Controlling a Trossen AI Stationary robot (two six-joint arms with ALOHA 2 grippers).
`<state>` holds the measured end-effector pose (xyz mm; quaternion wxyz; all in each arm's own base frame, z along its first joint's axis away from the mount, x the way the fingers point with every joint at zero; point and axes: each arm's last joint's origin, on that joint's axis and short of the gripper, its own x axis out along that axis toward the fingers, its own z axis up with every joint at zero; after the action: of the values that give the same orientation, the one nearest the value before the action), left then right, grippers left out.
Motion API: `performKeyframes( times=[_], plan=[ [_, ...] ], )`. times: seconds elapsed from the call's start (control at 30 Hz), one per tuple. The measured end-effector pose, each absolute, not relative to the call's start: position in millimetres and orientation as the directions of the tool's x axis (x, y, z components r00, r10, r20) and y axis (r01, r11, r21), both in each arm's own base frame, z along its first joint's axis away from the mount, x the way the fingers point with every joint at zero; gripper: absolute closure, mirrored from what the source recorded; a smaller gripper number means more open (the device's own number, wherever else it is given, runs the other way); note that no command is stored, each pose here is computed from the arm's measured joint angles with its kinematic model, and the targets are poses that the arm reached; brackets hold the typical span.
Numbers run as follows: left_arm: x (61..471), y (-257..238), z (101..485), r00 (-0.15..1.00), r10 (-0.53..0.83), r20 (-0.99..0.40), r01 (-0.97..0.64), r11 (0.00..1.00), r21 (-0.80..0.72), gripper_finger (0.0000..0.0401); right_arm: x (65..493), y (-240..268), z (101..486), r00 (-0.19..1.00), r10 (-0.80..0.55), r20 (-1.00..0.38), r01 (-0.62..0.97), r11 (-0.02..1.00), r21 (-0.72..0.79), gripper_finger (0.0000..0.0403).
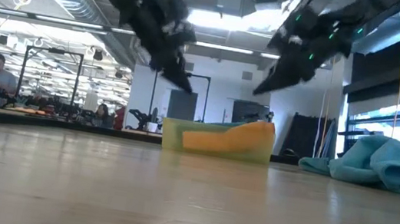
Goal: Fold microfiber towels
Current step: Fold the top blue microfiber cloth
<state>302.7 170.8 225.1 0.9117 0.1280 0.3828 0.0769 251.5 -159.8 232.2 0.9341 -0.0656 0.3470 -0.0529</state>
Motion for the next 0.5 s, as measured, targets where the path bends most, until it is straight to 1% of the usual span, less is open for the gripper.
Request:
performKeyframes(
  times=[0.1,0.17,0.27,0.37,0.5],
  plan=[
    [299.5,155.1,252.7,0.762,0.229,-0.606,-0.085,0.963,0.257,0.0281,239.5,-148.0,258.5,0.794,-0.163,-0.586,0.09,0.984,-0.153,0.0232],
    [299.2,141.7,267.1,0.813,0.17,-0.558,-0.086,0.981,0.174,0.0281,230.2,-138.4,272.5,0.81,-0.161,-0.565,0.106,0.986,-0.129,0.0232],
    [306.9,116.0,284.2,0.877,0.107,-0.468,-0.08,0.994,0.076,0.0281,218.1,-121.3,286.1,0.82,-0.121,-0.56,0.098,0.993,-0.071,0.0232],
    [314.5,86.0,296.6,0.913,0.081,-0.401,-0.053,0.995,0.08,0.0282,210.8,-103.2,288.0,0.823,-0.058,-0.564,0.055,0.998,-0.023,0.0232],
    [320.5,46.1,305.0,0.933,0.032,-0.359,0.005,0.995,0.1,0.0282,204.2,-80.0,275.2,0.812,0.013,-0.584,0.012,0.999,0.039,0.0232]
  ],
)
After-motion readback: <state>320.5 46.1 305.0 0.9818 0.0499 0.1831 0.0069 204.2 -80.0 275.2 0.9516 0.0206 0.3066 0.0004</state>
